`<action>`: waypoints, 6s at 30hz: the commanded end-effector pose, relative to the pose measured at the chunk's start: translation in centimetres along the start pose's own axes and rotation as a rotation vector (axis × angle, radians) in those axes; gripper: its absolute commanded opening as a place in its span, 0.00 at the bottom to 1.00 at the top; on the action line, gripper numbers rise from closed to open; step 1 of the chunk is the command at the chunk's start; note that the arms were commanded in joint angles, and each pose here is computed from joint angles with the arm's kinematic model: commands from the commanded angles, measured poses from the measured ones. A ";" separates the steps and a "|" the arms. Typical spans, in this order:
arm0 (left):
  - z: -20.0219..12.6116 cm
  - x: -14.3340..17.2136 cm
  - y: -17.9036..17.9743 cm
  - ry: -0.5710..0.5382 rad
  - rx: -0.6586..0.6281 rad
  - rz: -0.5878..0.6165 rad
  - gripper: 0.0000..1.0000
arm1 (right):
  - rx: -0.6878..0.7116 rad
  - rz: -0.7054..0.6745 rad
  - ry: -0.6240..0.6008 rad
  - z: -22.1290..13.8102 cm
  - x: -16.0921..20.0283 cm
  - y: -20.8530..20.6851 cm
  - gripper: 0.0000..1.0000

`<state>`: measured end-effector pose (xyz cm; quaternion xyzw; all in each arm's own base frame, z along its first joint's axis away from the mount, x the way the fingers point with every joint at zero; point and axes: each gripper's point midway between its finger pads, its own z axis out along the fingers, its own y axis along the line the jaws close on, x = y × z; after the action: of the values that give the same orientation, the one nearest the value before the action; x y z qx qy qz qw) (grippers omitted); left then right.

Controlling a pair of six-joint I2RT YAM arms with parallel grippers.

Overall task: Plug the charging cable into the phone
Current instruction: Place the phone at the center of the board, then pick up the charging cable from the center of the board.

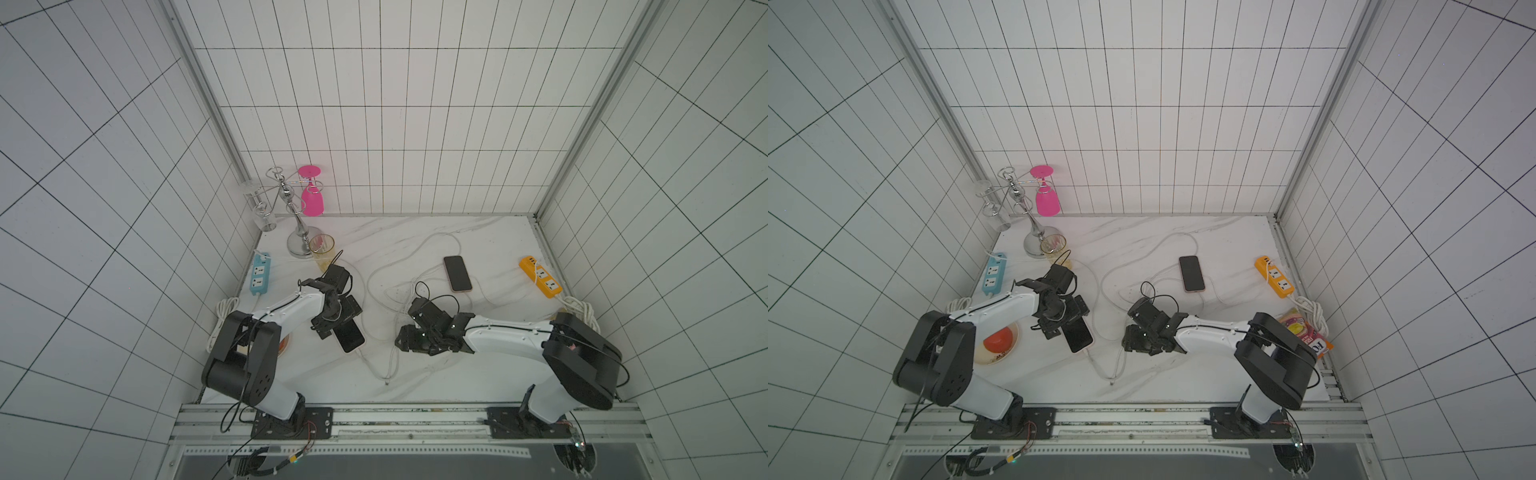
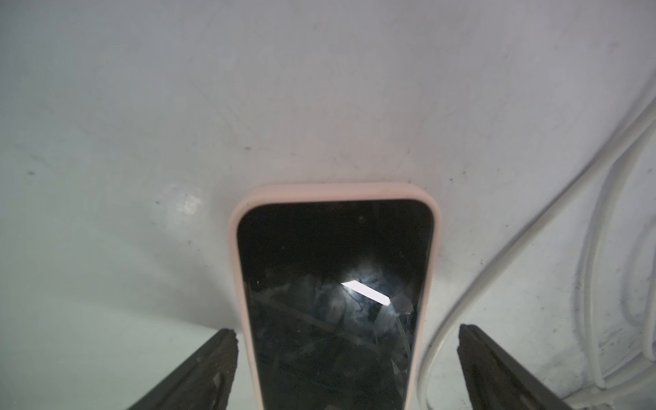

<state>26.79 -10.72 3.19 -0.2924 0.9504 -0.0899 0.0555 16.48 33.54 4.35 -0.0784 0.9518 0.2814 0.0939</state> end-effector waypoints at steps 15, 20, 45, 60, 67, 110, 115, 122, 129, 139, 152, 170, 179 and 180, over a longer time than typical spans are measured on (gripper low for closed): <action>-9.3 0.5 -0.1 -0.157 0.186 0.061 0.98 | -0.001 -0.595 -0.002 -6.0 -2.5 1.8 0.56; -10.1 2.5 0.2 -0.113 0.257 0.075 0.98 | -0.025 -0.785 0.092 -5.3 -1.0 1.7 0.53; -10.2 4.1 1.6 -0.112 0.301 0.072 0.97 | 0.079 -1.273 0.212 1.3 0.2 -1.6 0.56; -10.1 4.5 2.0 -0.102 0.298 0.077 0.97 | 0.085 -1.293 0.209 2.4 1.0 -1.1 0.18; -13.4 4.8 0.5 -0.115 0.405 0.078 0.96 | 0.067 -1.250 0.089 -0.9 -0.1 0.6 0.02; -22.9 7.2 -19.5 -0.230 0.903 0.307 0.54 | -0.494 0.015 -0.345 -18.4 -8.1 3.3 0.00; -22.4 7.1 -20.1 -0.257 0.838 0.306 0.50 | -0.496 0.021 -0.346 -18.5 -8.1 3.3 0.00; -21.6 6.3 -20.3 -0.277 0.791 0.260 0.36 | -0.495 0.014 -0.359 -18.9 -8.2 3.3 0.00; -21.9 5.6 -21.2 -0.312 0.753 0.298 0.35 | -0.505 0.016 -0.351 -19.0 -8.1 3.6 0.00; -21.2 5.9 -22.1 -0.288 0.745 0.326 0.19 | -0.512 0.013 -0.353 -19.1 -8.0 3.7 0.00; -21.1 5.8 -22.8 -0.296 0.737 0.359 0.00 | -0.506 -0.005 -0.355 -18.9 -7.6 3.3 0.00; -30.8 13.2 -20.4 -0.422 1.144 1.059 0.00 | -0.597 -0.631 -0.364 -25.0 -3.8 7.5 0.71; -30.7 15.9 -19.5 -0.295 1.208 1.172 0.00 | -0.743 -0.737 -0.299 -26.3 -3.5 10.5 0.57; -30.5 16.1 -19.6 -0.275 1.212 1.180 0.00 | -0.757 -0.748 -0.284 -26.4 -3.4 10.8 0.57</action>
<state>20.51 -30.64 36.22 0.2829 0.7388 -0.4845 0.3734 15.14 27.96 30.42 -0.3603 0.7088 0.5368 0.2822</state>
